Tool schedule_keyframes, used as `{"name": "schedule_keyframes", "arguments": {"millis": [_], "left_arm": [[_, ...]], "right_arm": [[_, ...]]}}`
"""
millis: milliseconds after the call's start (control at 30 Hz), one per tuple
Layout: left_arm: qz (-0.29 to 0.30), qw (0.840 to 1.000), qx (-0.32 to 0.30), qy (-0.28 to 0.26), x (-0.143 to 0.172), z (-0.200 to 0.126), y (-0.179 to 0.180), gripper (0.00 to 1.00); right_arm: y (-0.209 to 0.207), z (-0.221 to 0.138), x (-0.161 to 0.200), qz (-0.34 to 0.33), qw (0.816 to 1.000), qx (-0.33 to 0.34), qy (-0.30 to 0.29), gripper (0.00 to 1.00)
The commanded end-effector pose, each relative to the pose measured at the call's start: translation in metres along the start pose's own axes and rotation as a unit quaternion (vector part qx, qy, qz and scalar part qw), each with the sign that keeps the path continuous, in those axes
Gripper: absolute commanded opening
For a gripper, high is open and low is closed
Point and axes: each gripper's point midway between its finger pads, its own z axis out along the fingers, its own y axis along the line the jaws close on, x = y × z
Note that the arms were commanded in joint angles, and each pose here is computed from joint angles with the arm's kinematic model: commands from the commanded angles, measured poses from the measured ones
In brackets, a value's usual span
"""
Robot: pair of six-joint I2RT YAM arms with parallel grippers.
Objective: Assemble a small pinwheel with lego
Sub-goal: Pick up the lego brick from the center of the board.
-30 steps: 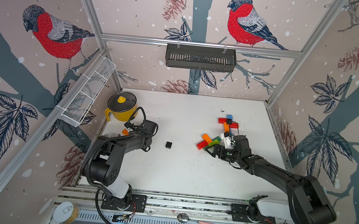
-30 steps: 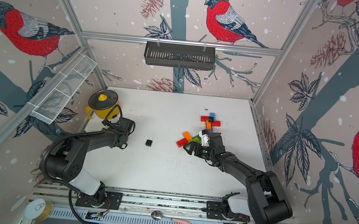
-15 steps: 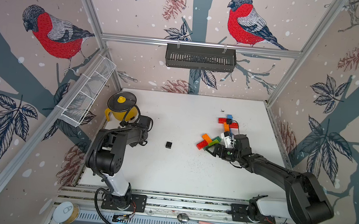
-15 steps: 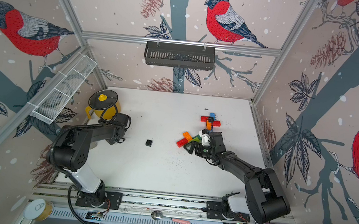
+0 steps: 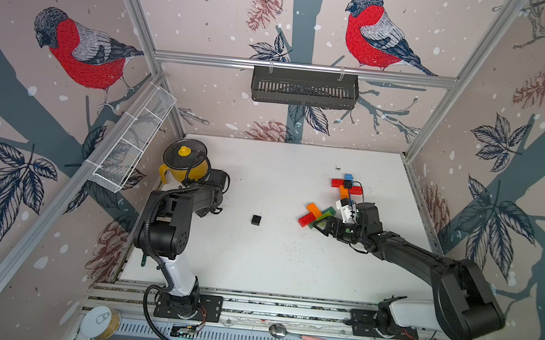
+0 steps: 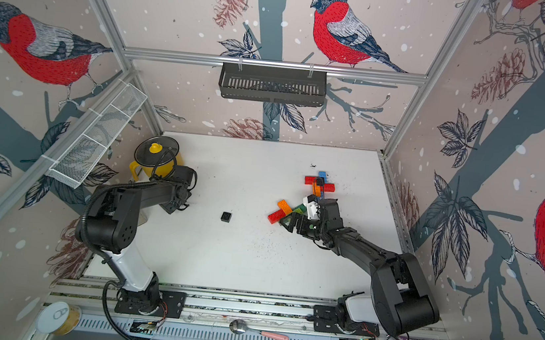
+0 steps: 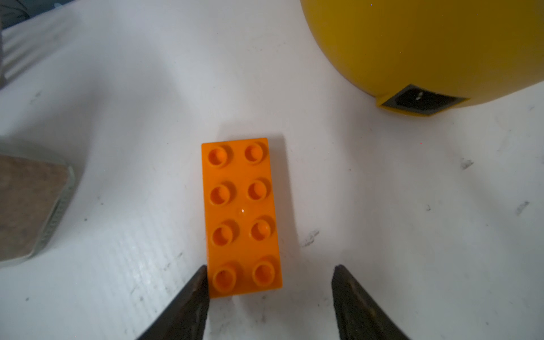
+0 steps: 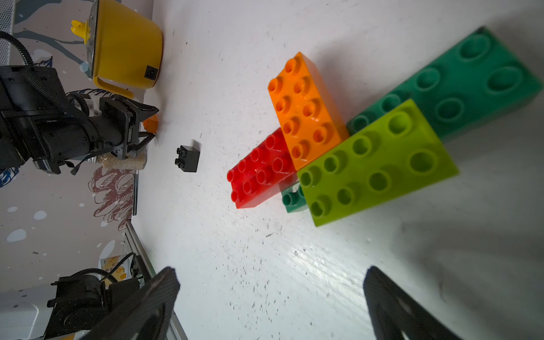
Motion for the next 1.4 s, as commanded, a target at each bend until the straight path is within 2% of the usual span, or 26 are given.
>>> {"name": "schedule_keyframes", "arguments": {"millis": [0, 733, 900, 1000, 1133, 1267, 1367], "left_arm": [[0.014, 1.0, -0.022, -0.001, -0.002, 0.002, 0.006, 0.64], [0.009, 0.999, -0.052, -0.005, -0.006, 0.004, 0.013, 0.34], [0.006, 0.999, -0.052, -0.008, -0.008, 0.002, 0.015, 0.32], [0.01, 0.999, -0.039, -0.003, -0.006, -0.003, 0.014, 0.26], [0.021, 1.0, -0.011, 0.003, 0.005, -0.017, 0.014, 0.24], [0.051, 0.998, 0.039, -0.003, 0.018, -0.047, 0.008, 0.24], [0.077, 0.993, 0.094, 0.015, 0.037, -0.075, -0.001, 0.22]], "right_arm": [[0.003, 0.0, -0.001, -0.008, 1.0, -0.007, 0.002, 0.99], [-0.002, 0.002, 0.0, -0.001, 1.0, -0.011, 0.008, 0.99], [-0.001, -0.001, 0.0, -0.001, 1.0, -0.009, 0.005, 0.99], [0.001, -0.003, -0.004, -0.003, 1.0, -0.012, -0.002, 0.99], [0.005, -0.008, -0.015, -0.003, 1.0, -0.014, -0.021, 0.99], [0.003, -0.018, -0.025, -0.001, 0.999, -0.006, -0.041, 0.99], [-0.004, -0.027, -0.033, 0.008, 0.998, 0.009, -0.059, 0.99]]}}
